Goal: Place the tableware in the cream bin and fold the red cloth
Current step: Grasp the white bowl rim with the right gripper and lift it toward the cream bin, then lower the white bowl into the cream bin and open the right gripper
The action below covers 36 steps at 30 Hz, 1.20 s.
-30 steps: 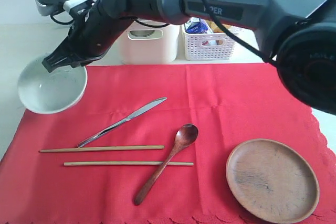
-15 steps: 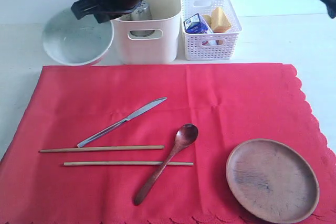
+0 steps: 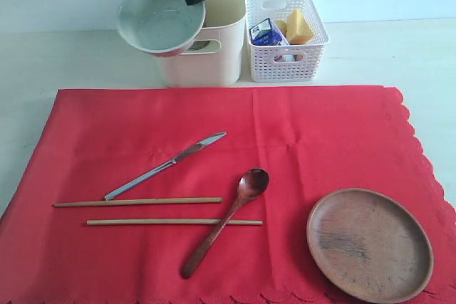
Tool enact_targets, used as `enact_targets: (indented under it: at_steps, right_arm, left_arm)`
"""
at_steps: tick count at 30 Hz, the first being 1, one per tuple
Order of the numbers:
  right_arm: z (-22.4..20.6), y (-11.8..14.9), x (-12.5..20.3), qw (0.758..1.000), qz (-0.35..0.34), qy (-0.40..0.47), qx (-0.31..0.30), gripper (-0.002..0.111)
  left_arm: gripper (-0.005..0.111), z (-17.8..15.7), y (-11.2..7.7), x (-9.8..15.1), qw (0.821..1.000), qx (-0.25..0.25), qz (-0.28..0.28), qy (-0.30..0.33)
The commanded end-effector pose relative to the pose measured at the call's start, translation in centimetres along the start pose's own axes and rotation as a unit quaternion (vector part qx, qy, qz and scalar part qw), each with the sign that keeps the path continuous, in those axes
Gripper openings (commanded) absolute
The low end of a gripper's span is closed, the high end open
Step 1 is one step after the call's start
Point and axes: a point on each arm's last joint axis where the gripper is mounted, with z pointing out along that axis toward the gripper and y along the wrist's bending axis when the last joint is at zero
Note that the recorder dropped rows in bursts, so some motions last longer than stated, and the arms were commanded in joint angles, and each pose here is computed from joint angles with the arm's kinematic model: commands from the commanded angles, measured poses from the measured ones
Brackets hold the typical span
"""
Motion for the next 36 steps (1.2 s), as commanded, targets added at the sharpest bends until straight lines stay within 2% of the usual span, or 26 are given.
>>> enact_targets:
  at_steps: [1,5,9,17,23,36]
  right_arm:
    - [-1.4,-1.9,-1.0,0.998,0.032,-0.049,-0.020,0.000]
    - [-2.1,-3.8,-1.5,0.994,0.059,-0.084,-0.030,0.000]
    - [-2.0,-5.7,-1.8,0.989,0.083,-0.122,-0.004,0.000]
    - [1.4,-8.0,-0.8,0.981,0.108,-0.155,0.040,0.000]
    - [3.0,-8.6,0.2,0.981,0.114,-0.147,0.047,0.000]
    - [2.9,-8.7,0.0,0.980,0.111,-0.157,0.055,0.000]
  left_arm:
    - [0.003,0.0,0.0,0.0,1.000,0.000,-0.002,-0.003]
    - [0.003,0.0,0.0,0.0,1.000,0.000,-0.002,-0.003]
    - [0.003,0.0,0.0,0.0,1.000,0.000,-0.002,-0.003]
    - [0.003,0.0,0.0,0.0,1.000,0.000,-0.002,-0.003]
    - [0.003,0.0,0.0,0.0,1.000,0.000,-0.002,-0.003]
    - [0.003,0.0,0.0,0.0,1.000,0.000,-0.002,-0.003]
